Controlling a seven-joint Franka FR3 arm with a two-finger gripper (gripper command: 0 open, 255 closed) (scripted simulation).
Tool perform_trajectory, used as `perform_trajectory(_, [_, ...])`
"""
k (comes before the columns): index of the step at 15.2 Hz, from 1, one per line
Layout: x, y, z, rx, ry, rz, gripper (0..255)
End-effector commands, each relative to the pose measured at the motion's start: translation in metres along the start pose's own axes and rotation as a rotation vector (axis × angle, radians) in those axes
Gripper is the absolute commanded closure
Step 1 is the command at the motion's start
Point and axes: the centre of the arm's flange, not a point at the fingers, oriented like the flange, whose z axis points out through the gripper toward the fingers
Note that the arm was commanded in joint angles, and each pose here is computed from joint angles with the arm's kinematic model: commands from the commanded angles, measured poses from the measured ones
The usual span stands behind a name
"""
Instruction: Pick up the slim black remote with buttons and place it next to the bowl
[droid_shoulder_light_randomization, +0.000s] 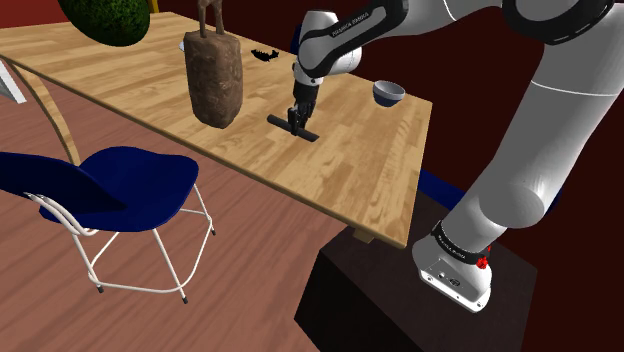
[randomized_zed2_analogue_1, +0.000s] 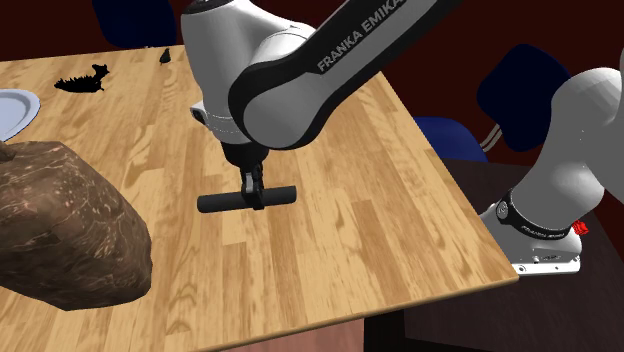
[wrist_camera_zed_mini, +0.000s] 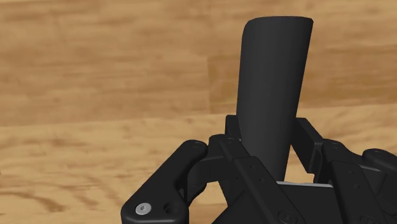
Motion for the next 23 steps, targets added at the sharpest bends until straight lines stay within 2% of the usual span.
perform_trajectory(1, [0.000, -0.001, 0.004, 0.001, -0.003, -0.002, 255])
perform_trajectory(23, [-0.002, -0.011, -0.109, 0.001, -0.003, -0.002, 255])
